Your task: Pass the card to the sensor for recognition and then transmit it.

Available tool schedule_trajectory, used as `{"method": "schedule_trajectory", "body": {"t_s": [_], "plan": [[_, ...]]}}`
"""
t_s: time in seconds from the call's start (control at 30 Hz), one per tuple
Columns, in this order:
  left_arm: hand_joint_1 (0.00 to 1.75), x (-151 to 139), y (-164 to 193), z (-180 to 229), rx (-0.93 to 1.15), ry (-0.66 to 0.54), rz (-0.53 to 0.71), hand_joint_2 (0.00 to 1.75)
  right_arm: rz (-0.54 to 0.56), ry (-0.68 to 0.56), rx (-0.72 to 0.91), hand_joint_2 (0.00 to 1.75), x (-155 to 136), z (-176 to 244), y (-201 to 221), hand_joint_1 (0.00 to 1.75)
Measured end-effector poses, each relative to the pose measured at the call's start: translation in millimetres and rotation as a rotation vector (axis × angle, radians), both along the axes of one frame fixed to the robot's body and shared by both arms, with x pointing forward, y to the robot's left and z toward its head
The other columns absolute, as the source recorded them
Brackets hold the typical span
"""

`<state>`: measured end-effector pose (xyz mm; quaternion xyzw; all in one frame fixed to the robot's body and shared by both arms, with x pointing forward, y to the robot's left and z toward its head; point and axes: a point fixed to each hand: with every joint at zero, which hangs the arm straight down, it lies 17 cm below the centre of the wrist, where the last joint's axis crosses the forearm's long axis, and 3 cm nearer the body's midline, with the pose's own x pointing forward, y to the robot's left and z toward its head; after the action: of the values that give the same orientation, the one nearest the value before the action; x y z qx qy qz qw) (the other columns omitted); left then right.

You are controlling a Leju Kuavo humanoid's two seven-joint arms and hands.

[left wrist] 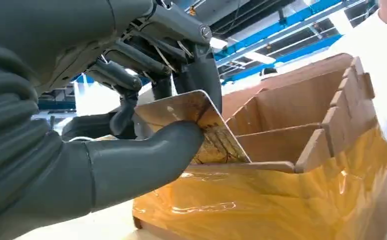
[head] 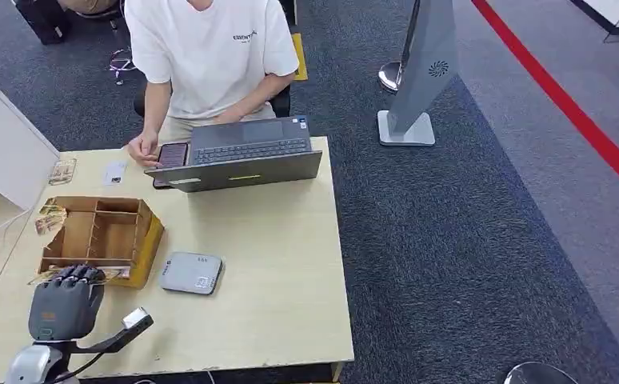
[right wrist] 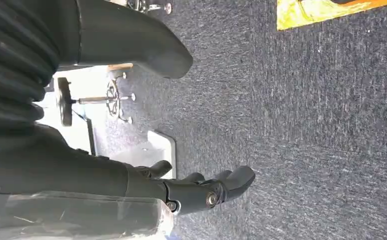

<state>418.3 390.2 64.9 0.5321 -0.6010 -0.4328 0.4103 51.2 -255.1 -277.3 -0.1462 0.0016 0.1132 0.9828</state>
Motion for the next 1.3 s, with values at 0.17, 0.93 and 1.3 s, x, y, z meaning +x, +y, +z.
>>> {"method": "schedule_trajectory", "body": {"t_s": [0.17, 0.93, 1.3], "plan": [[1.75, 1, 1, 3, -0.007, -0.011, 0.009, 1.75, 0.000, 0.000, 0.000, 1.75, 0, 0, 0, 0.00], [1.75, -3, -10, 10, 0.007, -0.038, -0.004, 1.75, -0.003, 0.003, -0.004, 1.75, -1, 0, -1, 0.00], [1.75, -35, -99, 79, 0.070, -0.216, -0.124, 1.75, -0.061, 0.010, -0.115, 1.75, -4, 6, -12, 0.00]]}}
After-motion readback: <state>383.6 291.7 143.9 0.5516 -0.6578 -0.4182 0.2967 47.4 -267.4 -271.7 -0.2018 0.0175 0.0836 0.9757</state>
